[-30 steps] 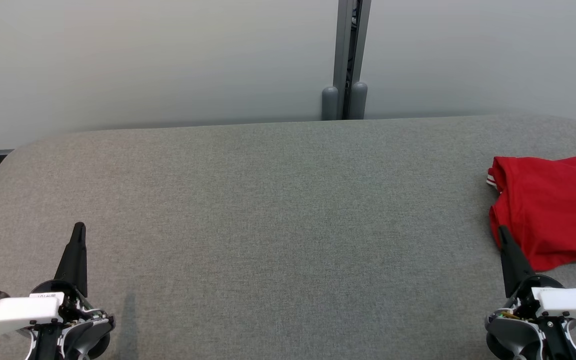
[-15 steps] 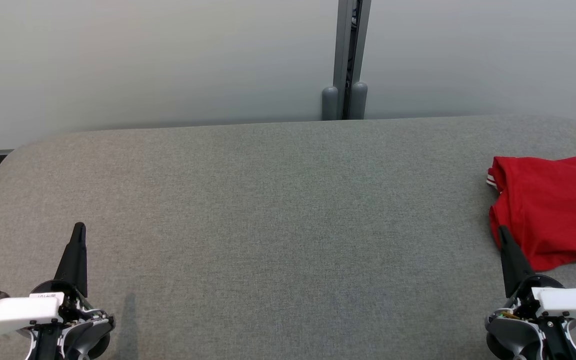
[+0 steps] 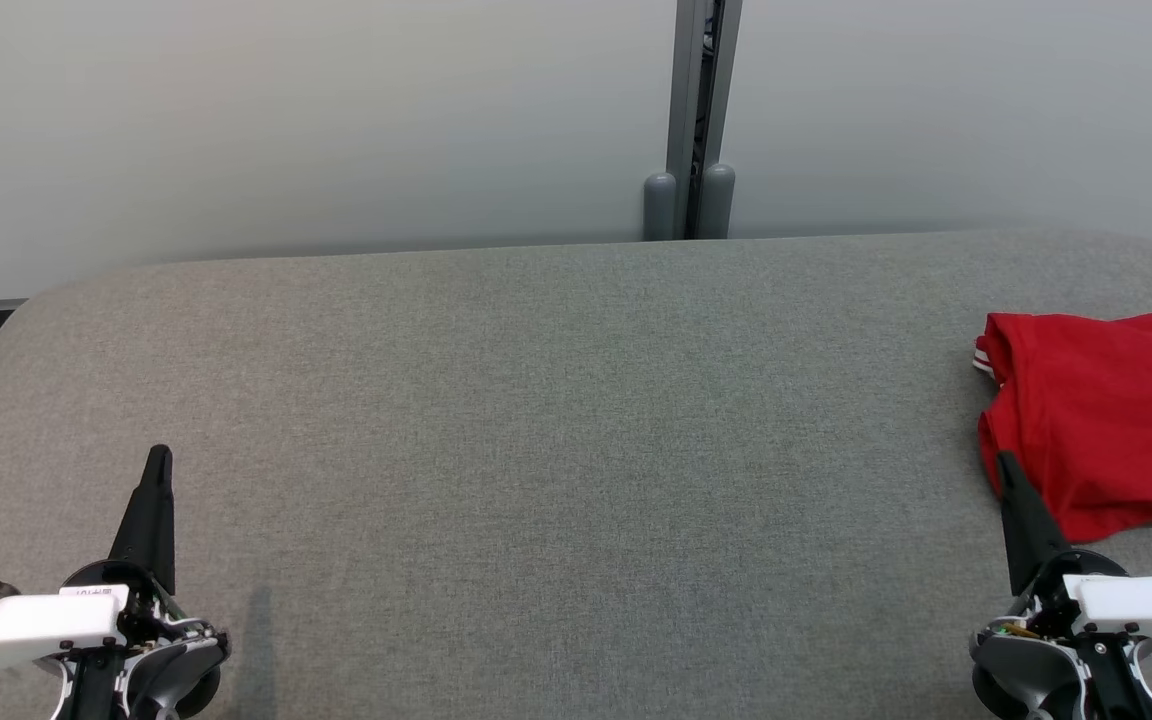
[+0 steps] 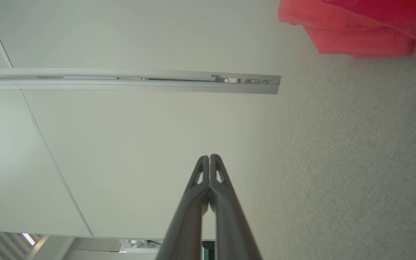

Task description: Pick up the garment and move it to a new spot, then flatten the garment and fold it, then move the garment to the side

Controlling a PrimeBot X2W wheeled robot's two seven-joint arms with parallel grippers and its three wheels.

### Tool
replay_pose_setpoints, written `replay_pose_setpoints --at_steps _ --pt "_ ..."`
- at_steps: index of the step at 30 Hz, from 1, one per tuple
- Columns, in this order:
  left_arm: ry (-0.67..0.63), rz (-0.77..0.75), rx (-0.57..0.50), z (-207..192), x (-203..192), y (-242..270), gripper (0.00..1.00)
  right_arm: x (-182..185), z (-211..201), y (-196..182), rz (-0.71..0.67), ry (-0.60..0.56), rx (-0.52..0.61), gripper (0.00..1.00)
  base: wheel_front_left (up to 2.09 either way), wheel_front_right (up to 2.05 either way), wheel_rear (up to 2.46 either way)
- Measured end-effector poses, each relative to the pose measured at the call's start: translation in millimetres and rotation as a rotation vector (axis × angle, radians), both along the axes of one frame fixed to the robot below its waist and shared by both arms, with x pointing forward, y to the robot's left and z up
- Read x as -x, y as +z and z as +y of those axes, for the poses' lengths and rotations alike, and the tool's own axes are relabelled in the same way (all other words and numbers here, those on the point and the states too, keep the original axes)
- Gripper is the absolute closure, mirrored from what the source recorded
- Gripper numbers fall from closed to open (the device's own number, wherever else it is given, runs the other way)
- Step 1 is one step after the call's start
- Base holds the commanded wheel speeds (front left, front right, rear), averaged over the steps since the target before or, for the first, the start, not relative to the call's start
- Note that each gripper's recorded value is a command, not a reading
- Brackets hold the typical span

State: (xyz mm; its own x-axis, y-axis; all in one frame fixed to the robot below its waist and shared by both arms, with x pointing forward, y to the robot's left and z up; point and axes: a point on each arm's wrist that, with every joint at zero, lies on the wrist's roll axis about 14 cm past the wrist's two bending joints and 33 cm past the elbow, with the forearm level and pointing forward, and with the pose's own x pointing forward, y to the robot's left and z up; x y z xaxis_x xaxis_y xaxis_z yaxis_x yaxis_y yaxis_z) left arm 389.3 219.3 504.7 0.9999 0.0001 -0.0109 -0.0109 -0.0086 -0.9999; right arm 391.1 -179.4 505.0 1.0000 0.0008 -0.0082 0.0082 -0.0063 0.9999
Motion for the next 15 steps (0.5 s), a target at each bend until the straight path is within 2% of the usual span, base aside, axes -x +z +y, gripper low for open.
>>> replay_pose_setpoints --at_steps 15 --pt "0.001 0.0 0.001 0.3 0.0 -0.1 1.0 0.0 0.0 -0.1 0.0 0.0 0.0 1.0 0.0 0.0 0.0"
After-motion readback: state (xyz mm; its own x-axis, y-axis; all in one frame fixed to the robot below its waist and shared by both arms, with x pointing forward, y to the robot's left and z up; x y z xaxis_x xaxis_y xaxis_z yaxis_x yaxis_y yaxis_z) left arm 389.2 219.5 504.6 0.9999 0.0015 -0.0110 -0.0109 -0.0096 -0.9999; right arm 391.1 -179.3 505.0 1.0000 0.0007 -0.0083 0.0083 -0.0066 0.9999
